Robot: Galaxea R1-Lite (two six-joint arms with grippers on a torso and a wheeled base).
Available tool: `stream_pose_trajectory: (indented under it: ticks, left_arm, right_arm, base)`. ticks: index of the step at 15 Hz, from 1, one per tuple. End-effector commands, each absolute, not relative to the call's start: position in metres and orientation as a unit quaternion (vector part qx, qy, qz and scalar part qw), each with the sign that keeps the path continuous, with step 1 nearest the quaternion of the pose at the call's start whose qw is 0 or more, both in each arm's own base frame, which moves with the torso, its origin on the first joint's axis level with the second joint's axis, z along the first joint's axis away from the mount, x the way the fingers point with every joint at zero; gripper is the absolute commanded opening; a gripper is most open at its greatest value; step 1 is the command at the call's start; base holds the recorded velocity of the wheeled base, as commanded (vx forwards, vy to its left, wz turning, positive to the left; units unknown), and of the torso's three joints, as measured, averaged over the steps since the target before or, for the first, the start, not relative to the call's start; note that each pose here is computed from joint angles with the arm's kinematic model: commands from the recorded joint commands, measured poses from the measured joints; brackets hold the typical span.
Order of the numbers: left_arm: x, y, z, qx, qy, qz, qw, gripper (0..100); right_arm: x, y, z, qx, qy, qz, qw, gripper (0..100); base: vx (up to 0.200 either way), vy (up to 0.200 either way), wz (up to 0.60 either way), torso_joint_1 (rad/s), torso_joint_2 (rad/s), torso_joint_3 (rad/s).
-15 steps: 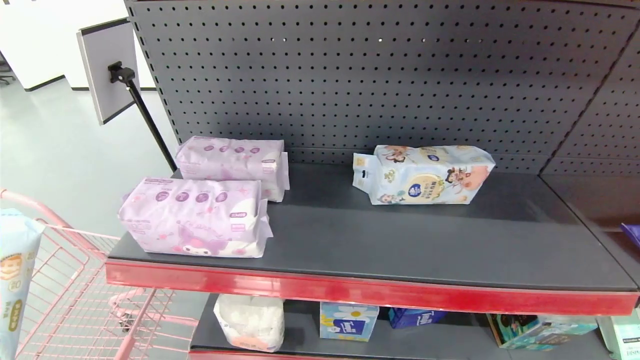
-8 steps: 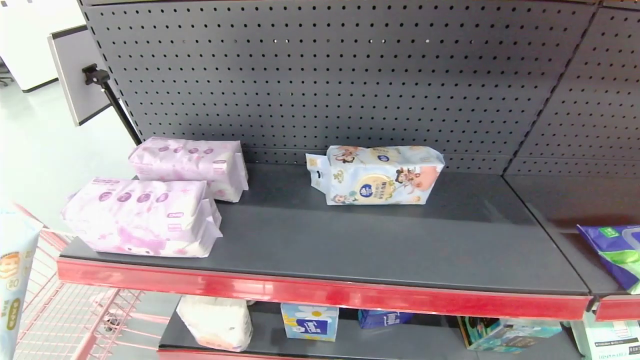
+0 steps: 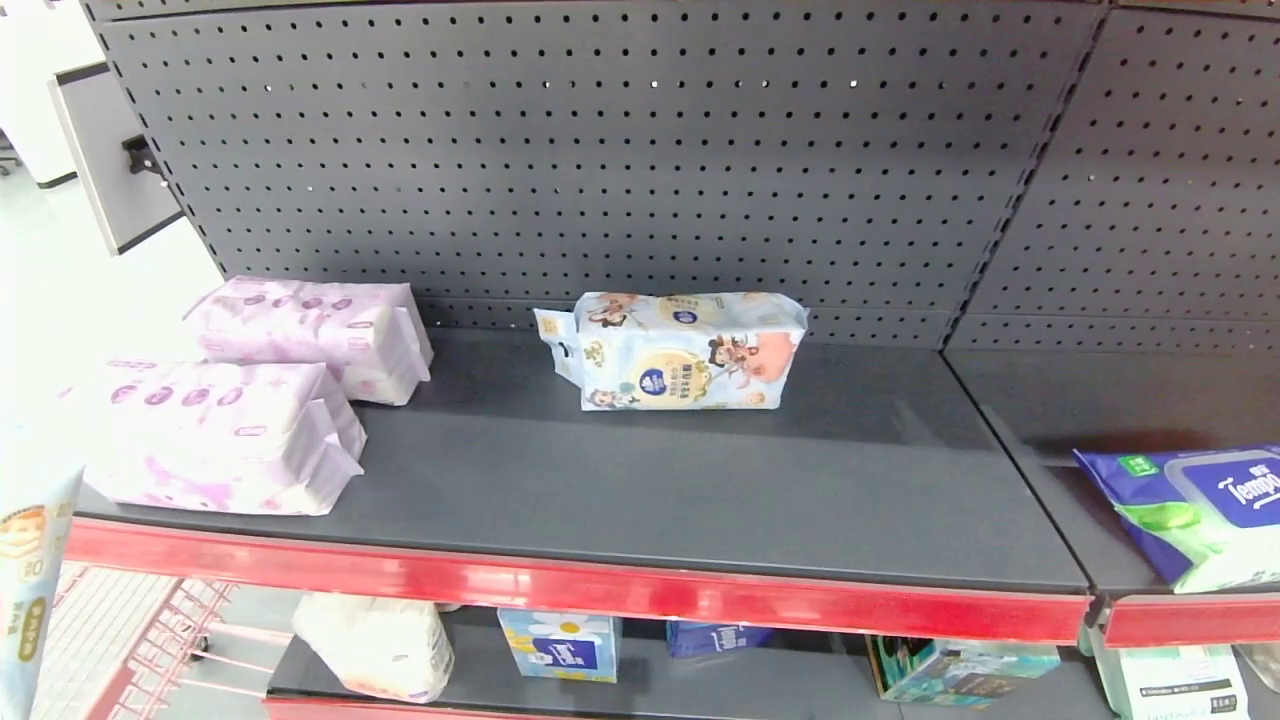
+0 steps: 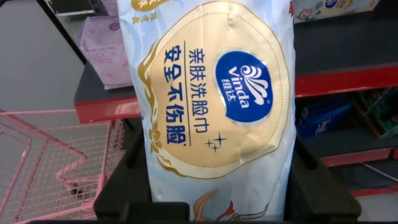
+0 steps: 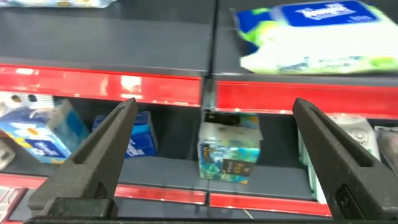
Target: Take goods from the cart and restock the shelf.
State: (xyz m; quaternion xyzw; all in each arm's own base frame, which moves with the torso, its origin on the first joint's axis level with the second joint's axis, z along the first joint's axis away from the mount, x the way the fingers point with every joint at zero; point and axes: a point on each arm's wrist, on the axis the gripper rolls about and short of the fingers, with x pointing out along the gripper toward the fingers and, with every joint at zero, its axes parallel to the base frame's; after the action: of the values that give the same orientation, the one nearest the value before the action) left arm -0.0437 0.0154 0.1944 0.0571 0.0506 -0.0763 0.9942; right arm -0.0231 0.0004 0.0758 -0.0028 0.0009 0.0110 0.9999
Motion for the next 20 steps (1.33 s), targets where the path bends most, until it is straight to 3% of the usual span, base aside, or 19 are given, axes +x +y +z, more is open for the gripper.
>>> stream_pose_trajectory:
  ticks: [1,4,5,6,7,9,11,16,20]
  left_arm:
    - [-0.045,0.016,0.194,0.057,0.048,-0.076,0.994,0]
    - [-0.044,0.015,0.195,0.059,0.048,-0.074,0.994,0]
    - [-0.042,0.015,0.195,0.063,0.053,-0.073,0.994,0]
    - [-0.042,0.015,0.196,0.066,0.053,-0.073,0.994,0]
    - [-0.037,0.013,0.199,0.068,0.051,-0.076,0.993,0]
    - [-0.025,0.010,0.206,0.068,0.058,-0.082,0.993,0]
    - [-0.015,0.007,0.212,0.065,0.047,-0.079,0.994,0]
    - [-0.020,0.009,0.221,0.098,0.026,-0.064,0.993,0]
    - [-0.025,0.010,0.221,0.102,0.017,-0.063,0.993,0]
  right_arm:
    - [-0.023,0.000,0.076,-0.005,0.001,0.008,1.000,100]
    - [-0.023,0.000,0.077,-0.005,0.000,-0.005,1.000,100]
    - [-0.027,0.000,0.101,-0.009,-0.025,0.004,1.000,100]
    - [-0.022,0.000,0.143,-0.007,-0.018,0.007,1.000,100]
    - [0.012,0.000,0.229,0.044,-0.014,0.012,0.999,100]
    - [0.056,0.002,0.284,0.030,-0.004,0.032,0.999,100]
    - [0.087,0.003,0.284,0.003,0.032,0.041,0.999,100]
    - [0.082,0.004,0.254,-0.022,0.073,0.065,0.995,100]
    - [0.075,0.004,0.237,-0.026,0.088,0.065,0.994,100]
  base:
    - [0.000,0.000,0.00,0.000,0.00,0.000]
    - [0.000,0.000,0.00,0.000,0.00,0.000]
    - [0.000,0.000,0.00,0.000,0.00,0.000]
    - [0.000,0.000,0.00,0.000,0.00,0.000]
    - [0.000,0.000,0.00,0.000,0.00,0.000]
    - [0.000,0.000,0.00,0.000,0.00,0.000]
    - [0.000,0.000,0.00,0.000,0.00,0.000]
    - [0.000,0.000,0.00,0.000,0.00,0.000]
    - [0.000,0.000,0.00,0.000,0.00,0.000]
